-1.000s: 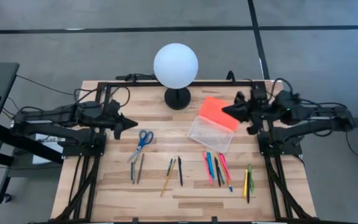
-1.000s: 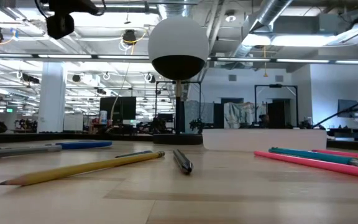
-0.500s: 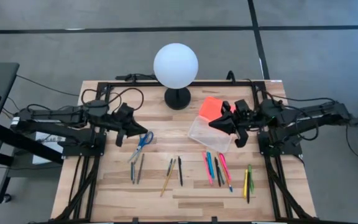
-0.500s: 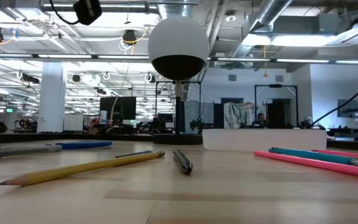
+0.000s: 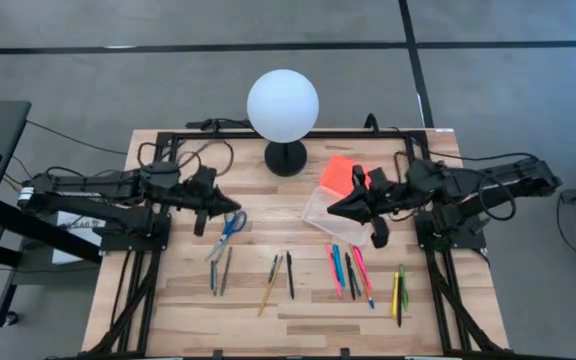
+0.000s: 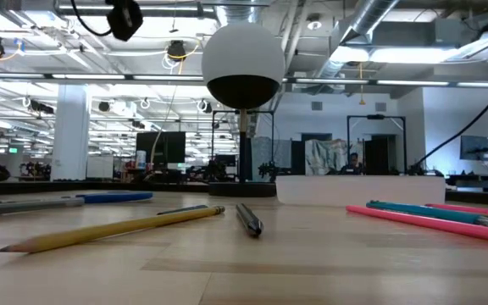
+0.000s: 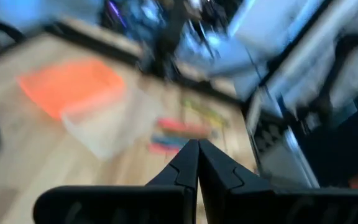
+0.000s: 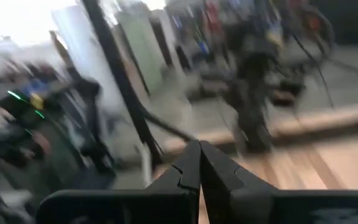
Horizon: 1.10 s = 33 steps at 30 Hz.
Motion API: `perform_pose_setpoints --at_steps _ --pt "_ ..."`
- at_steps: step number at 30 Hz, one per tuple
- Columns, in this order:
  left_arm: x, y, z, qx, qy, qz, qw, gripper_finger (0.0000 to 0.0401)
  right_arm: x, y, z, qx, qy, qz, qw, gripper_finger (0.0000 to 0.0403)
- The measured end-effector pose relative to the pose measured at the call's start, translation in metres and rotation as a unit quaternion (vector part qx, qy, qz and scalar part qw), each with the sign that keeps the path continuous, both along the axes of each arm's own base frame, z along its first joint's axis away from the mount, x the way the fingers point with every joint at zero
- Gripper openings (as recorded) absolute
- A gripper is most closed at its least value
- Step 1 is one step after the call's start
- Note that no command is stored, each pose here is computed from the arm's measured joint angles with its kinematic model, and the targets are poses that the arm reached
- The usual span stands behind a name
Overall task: Pick & place school supplies into a supply box
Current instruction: Put the black pen into the orange supply box
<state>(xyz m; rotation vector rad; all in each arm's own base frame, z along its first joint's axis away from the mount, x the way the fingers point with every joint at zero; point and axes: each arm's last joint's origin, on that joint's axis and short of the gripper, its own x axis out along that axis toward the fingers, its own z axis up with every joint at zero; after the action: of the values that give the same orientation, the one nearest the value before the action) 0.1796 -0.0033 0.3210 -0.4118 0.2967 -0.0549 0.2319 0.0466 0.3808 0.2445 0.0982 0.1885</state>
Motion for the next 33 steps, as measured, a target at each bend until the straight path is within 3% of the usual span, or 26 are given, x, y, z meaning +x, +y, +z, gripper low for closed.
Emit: perform_pose_setpoints --at_steps 6,9,14,19,22,26,33 --pt "-0.005 -0.006 -0.028 -0.014 0.150 -0.014 0.989 0.0000 0.007 0.004 -0.004 -0.039 0.128 -0.041 0.990 0.0000" --pt "-0.001 -0.010 -0.037 -0.021 0.186 -0.040 0.982 0.0000 0.009 0.004 -0.014 -0.054 0.197 -0.056 0.977 0.0000" --pt "0.012 -0.009 -0.051 -0.009 0.233 -0.024 0.972 0.0000 0.009 0.003 -0.029 -0.040 0.283 -0.083 0.955 0.0000" --pt "0.017 -0.008 -0.074 0.011 0.331 0.004 0.944 0.0000 0.007 0.003 -0.043 -0.010 0.356 -0.108 0.928 0.0000" --pt "0.021 -0.008 -0.083 0.009 0.362 -0.007 0.932 0.0000 -0.003 0.001 -0.056 0.021 0.435 -0.146 0.888 0.0000" --pt "0.024 -0.008 -0.087 0.017 0.371 -0.006 0.929 0.0000 -0.017 0.007 -0.068 0.055 0.517 -0.194 0.832 0.0000" --pt "0.023 -0.005 -0.086 0.053 0.370 0.026 0.927 0.0000 -0.035 0.037 -0.079 0.135 0.578 -0.293 0.749 0.0000"
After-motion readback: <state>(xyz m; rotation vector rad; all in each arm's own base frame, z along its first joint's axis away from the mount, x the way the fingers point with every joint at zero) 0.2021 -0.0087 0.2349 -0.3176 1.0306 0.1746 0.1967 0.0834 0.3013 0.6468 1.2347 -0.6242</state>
